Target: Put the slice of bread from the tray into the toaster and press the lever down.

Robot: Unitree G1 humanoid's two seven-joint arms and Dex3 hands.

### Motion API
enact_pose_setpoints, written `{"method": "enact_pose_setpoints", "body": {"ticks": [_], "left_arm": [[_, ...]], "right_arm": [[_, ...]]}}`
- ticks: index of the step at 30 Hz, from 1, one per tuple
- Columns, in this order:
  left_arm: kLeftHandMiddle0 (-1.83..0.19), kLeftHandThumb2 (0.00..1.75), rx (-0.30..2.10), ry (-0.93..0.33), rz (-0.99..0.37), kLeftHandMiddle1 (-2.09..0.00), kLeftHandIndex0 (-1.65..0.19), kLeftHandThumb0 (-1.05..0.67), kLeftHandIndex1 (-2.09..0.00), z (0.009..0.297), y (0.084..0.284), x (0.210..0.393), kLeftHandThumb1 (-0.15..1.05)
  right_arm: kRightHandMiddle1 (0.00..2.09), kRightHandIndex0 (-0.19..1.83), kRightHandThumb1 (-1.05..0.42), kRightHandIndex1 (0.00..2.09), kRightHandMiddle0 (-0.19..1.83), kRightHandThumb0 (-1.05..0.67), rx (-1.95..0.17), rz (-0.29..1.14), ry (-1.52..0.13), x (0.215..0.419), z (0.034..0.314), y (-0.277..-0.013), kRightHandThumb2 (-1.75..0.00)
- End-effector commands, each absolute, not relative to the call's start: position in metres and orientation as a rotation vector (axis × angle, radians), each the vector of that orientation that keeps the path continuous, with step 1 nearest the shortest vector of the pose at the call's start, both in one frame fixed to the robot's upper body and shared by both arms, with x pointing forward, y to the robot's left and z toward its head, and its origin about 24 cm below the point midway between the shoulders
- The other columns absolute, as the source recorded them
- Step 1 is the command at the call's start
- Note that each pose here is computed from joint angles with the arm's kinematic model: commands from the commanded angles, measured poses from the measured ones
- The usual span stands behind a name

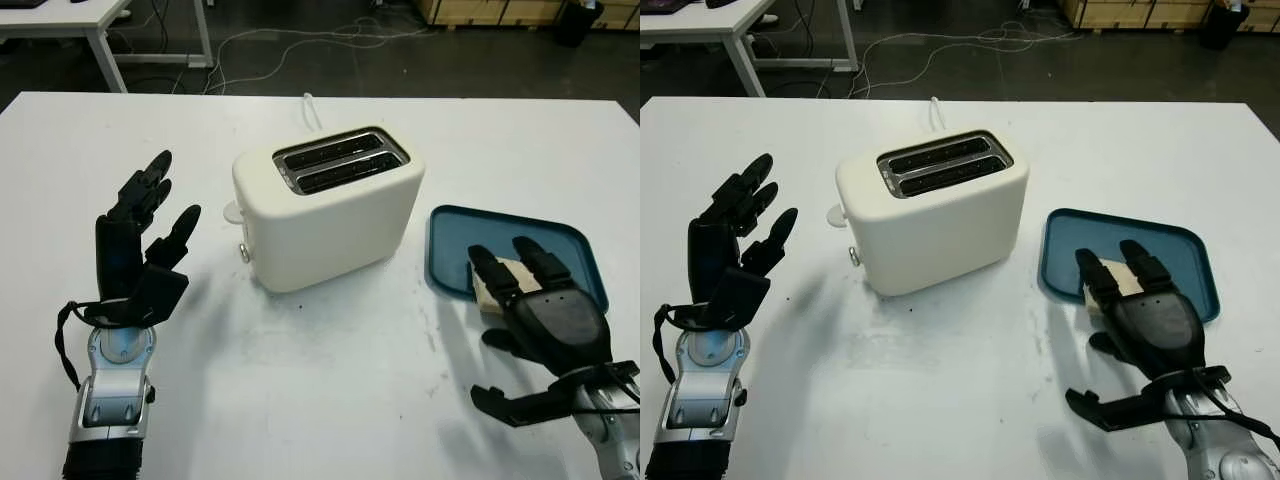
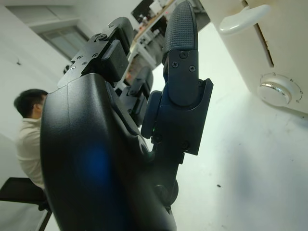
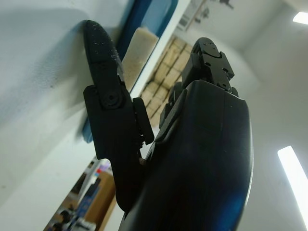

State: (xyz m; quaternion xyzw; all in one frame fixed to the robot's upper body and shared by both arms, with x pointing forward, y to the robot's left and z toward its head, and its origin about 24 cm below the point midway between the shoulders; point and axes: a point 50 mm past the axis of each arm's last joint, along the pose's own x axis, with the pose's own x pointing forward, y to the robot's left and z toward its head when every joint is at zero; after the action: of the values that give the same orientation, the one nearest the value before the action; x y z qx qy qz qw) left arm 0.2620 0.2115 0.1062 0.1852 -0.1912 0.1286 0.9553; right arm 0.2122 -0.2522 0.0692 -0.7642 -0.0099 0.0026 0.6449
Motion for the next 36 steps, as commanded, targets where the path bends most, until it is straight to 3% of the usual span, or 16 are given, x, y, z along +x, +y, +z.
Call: {"method": "enact_pose_setpoints", "body": {"ticks": [1, 7, 10, 17, 19, 20, 21, 22, 23, 24, 27, 29, 36], "left_arm": [[-0.59, 0.36, 0.378, -0.412, 0.257, -0.01, -0.5, -0.67, 0.0, 0.11, 0.214, 0.262, 0.92], [-0.6, 0.35, 0.369, -0.411, 0.26, -0.01, -0.5, -0.67, 0.0, 0.11, 0.213, 0.262, 0.92], [-0.6, 0.35, 0.375, -0.413, 0.263, -0.01, -0.5, -0.67, 0.0, 0.11, 0.214, 0.262, 0.92], [-0.6, 0.36, 0.38, -0.417, 0.269, -0.01, -0.5, -0.68, 0.0, 0.111, 0.215, 0.261, 0.92], [-0.6, 0.35, 0.382, -0.419, 0.269, -0.01, -0.5, -0.68, 0.0, 0.111, 0.215, 0.261, 0.92], [-0.6, 0.35, 0.38, -0.419, 0.268, -0.01, -0.5, -0.69, 0.0, 0.111, 0.215, 0.261, 0.92], [-0.6, 0.35, 0.378, -0.419, 0.268, -0.01, -0.5, -0.7, 0.0, 0.111, 0.215, 0.262, 0.92], [-0.6, 0.35, 0.377, -0.419, 0.267, -0.01, -0.5, -0.7, 0.0, 0.111, 0.215, 0.261, 0.92], [-0.6, 0.35, 0.377, -0.42, 0.267, -0.01, -0.5, -0.7, 0.0, 0.111, 0.215, 0.261, 0.92], [-0.6, 0.35, 0.38, -0.42, 0.269, -0.01, -0.5, -0.7, 0.0, 0.112, 0.215, 0.261, 0.92], [-0.61, 0.35, 0.395, -0.423, 0.271, -0.01, -0.51, -0.7, 0.0, 0.112, 0.215, 0.261, 0.92], [-0.61, 0.35, 0.392, -0.422, 0.272, -0.01, -0.5, -0.7, 0.0, 0.112, 0.215, 0.261, 0.92], [-0.6, 0.35, 0.383, -0.416, 0.274, -0.01, -0.5, -0.7, 0.0, 0.111, 0.214, 0.261, 0.92]], "right_arm": [[0.0, 0.0, -0.88, 0.0, 0.0, -0.43, -1.753, 0.004, 0.043, 0.21, 0.057, -0.255, -0.02], [0.0, 0.0, -0.92, 0.0, 0.0, -0.16, -1.787, -0.058, 0.063, 0.211, 0.049, -0.261, -0.13], [0.0, 0.0, -0.91, 0.0, 0.0, -0.27, -1.791, -0.064, 0.077, 0.211, 0.046, -0.264, -0.06], [0.03, 0.03, -0.92, 0.02, 0.05, -0.15, -1.811, -0.061, 0.139, 0.213, 0.045, -0.262, -0.17], [0.3, 0.01, -0.92, 0.53, 0.03, -0.21, -1.803, -0.057, 0.144, 0.214, 0.047, -0.261, -0.08], [0.65, 0.01, -0.92, 1.11, 0.02, -0.23, -1.792, -0.057, 0.135, 0.214, 0.048, -0.26, -0.08], [1.21, 0.34, -0.92, 1.49, 0.02, -0.28, -1.784, -0.057, 0.116, 0.214, 0.049, -0.26, -0.07], [1.47, 0.9, -0.92, 1.61, 0.02, -0.31, -1.775, -0.057, 0.096, 0.214, 0.05, -0.26, -0.08], [1.61, 1.23, -0.92, 1.68, 0.07, -0.34, -1.772, -0.056, 0.076, 0.213, 0.05, -0.26, -0.08], [1.69, 1.43, -0.92, 1.72, 0.15, -0.36, -1.773, -0.052, 0.061, 0.213, 0.05, -0.26, -0.11], [1.74, 1.56, -0.92, 1.74, 0.56, -0.43, -1.834, -0.034, 0.013, 0.213, 0.051, -0.261, -0.23], [1.74, 1.57, -0.92, 1.74, 0.68, -0.44, -1.855, -0.037, -0.005, 0.214, 0.05, -0.261, -0.27], [1.75, 1.57, -0.92, 1.75, 0.58, -0.45, -1.848, -0.053, -0.053, 0.216, 0.053, -0.26, -0.34]]}}
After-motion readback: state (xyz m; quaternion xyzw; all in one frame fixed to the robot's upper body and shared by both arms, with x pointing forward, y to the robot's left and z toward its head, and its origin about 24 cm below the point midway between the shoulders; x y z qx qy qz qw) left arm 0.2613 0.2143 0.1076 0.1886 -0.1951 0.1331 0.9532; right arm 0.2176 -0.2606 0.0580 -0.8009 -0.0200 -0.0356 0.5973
